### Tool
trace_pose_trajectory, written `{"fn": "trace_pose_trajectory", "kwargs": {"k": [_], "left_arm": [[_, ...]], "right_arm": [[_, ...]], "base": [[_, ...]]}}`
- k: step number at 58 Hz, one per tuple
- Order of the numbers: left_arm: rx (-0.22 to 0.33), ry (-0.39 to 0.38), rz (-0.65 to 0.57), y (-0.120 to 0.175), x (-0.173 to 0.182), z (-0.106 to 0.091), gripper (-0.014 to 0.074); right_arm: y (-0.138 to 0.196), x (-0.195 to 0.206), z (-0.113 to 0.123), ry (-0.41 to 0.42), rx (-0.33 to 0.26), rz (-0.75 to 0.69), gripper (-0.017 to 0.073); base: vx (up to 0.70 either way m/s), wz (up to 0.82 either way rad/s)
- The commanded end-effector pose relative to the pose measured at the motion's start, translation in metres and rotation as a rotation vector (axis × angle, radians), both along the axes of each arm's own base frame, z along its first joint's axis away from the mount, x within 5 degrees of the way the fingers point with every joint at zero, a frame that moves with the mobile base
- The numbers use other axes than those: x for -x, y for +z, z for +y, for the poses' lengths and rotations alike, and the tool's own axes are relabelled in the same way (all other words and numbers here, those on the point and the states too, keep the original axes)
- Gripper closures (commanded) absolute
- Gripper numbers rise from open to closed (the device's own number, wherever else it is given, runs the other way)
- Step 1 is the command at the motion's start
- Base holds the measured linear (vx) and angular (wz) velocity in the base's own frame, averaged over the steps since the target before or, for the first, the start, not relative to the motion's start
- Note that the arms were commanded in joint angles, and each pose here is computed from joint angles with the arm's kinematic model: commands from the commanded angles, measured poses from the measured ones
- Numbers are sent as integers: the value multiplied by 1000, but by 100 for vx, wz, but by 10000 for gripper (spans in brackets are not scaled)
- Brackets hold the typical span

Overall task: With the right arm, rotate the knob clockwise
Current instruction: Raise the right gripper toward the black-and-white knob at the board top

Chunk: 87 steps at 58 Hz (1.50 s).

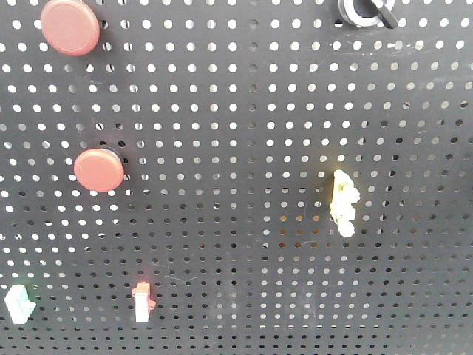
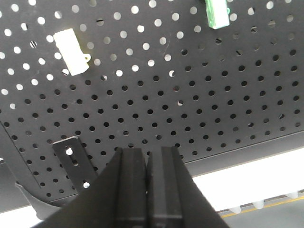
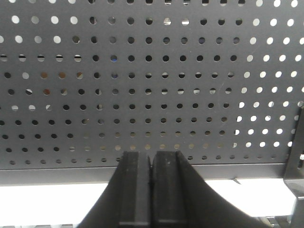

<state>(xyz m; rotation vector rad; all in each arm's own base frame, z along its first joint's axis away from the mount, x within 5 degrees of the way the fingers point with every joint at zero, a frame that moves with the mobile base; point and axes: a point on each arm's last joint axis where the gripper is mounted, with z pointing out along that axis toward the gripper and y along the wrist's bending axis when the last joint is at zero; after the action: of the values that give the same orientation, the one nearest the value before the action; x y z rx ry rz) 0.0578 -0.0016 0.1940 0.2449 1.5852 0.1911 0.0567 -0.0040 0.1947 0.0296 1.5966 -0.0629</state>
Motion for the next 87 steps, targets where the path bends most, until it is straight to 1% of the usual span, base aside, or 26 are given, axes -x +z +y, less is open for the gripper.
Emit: {"fn": "trace_pose_trajectory", "kwargs": {"k": [1,21,27,32,36,38,41,42,44,47,48,51,52,57,60,63,70,76,82,87], "left_arm": [[10,-13,-56,1,-1,-1,600],[10,-13,-56,1,-1,-1,600],[10,-13,-56,1,-1,-1,600],[10,-13,-56,1,-1,-1,600],[10,-13,-56,1,-1,-1,600],[10,-13,-56,1,-1,-1,600],[10,-13,-56,1,-1,-1,600],[10,-13,-56,1,-1,-1,600],[10,-13,-56,1,-1,-1,600],[10,-13,-56,1,-1,-1,600],[10,-13,-56,1,-1,-1,600],[10,-13,-56,1,-1,-1,600],[10,-13,-56,1,-1,-1,600],[10,-13,-56,1,-1,-1,600],[10,-13,-56,1,-1,-1,600],[10,-13,-56,1,-1,-1,600],[10,-13,-56,1,-1,-1,600],[10,-13,-56,1,-1,-1,600],[10,-13,-56,1,-1,-1,600],[10,-13,-56,1,-1,-1,600]], "right_arm": [[4,0,1,10,19,-73,570],[6,0,1,13,19,-85,570],[17,2,3,33,23,-192,570],[32,5,5,53,38,-307,570],[56,11,7,61,67,-402,570],[73,16,7,59,84,-447,570],[96,22,7,52,105,-489,570],[109,25,7,47,114,-505,570],[126,29,7,39,119,-521,570],[157,35,6,24,114,-540,570],[169,36,5,18,111,-538,570],[193,34,4,5,102,-517,570],[208,35,3,-4,100,-515,570],[241,27,1,-18,91,-489,570],[264,24,1,-20,92,-514,570],[279,19,1,-20,93,-526,570],[299,8,1,-15,93,-549,570],[306,3,2,-2,96,-585,570],[305,1,2,13,40,-581,570],[304,-3,1,28,-24,-565,570]], "base": [[0,1],[0,0],[0,0],[0,0],[0,0],[0,0],[0,0],[0,0],[0,0],[0,0],[0,0],[0,0],[0,0],[0,0],[0,0],[0,0],[0,0],[0,0],[0,0],[0,0]]}}
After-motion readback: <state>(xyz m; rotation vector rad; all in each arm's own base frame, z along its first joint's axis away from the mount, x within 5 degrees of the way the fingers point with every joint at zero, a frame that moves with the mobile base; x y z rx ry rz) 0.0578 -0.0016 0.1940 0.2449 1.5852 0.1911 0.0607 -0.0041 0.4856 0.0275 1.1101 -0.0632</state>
